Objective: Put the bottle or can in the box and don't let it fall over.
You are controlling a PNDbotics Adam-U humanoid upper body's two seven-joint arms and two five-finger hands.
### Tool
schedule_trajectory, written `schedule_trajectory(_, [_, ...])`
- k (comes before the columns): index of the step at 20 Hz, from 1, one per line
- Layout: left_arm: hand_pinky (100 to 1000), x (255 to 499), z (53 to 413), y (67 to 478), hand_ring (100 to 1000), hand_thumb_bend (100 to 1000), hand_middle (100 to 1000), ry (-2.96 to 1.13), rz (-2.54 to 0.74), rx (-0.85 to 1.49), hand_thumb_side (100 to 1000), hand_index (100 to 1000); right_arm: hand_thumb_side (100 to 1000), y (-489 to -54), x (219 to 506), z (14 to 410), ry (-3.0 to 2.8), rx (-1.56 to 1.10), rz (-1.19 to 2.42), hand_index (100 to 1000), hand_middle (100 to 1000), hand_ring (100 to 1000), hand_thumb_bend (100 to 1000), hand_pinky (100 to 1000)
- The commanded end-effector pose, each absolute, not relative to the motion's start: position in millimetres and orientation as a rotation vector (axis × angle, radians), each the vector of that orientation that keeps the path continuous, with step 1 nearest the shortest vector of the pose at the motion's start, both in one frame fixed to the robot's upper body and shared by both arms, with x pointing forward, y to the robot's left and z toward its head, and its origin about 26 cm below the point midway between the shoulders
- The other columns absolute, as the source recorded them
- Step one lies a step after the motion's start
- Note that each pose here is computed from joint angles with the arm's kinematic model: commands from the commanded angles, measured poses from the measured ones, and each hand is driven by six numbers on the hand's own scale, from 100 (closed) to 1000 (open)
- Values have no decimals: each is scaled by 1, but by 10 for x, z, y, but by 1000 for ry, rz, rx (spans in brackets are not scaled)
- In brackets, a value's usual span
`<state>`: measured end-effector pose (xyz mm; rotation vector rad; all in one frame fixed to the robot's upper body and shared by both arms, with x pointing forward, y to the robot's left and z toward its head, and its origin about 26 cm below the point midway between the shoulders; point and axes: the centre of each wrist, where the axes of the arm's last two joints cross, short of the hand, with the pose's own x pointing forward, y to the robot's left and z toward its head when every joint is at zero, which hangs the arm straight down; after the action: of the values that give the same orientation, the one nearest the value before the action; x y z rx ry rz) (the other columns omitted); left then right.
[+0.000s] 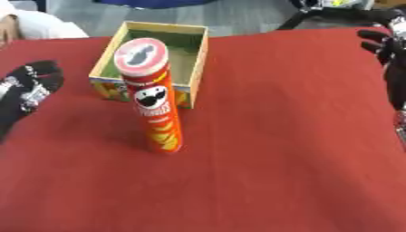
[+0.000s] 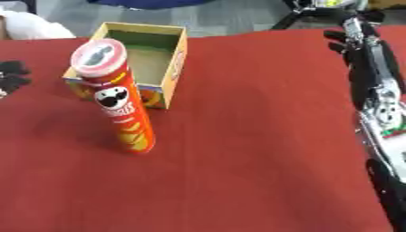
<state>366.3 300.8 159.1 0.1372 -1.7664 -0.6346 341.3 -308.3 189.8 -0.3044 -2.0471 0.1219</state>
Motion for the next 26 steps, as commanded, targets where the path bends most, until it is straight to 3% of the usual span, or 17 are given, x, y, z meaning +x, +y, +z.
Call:
schedule_trajectory(1, [982, 3684, 1684, 2981, 844, 673, 805, -1777, -677, 145, 657, 899, 896, -3070, 3400, 2019, -2086, -300, 137, 901, 915, 853, 100, 895])
schedule_trajectory(26, [990, 3695, 1599, 2491, 852, 726, 822, -1741, -815, 30, 659, 905, 901, -3033, 3402, 1967, -2072, -275, 133, 899, 910, 848, 100, 897])
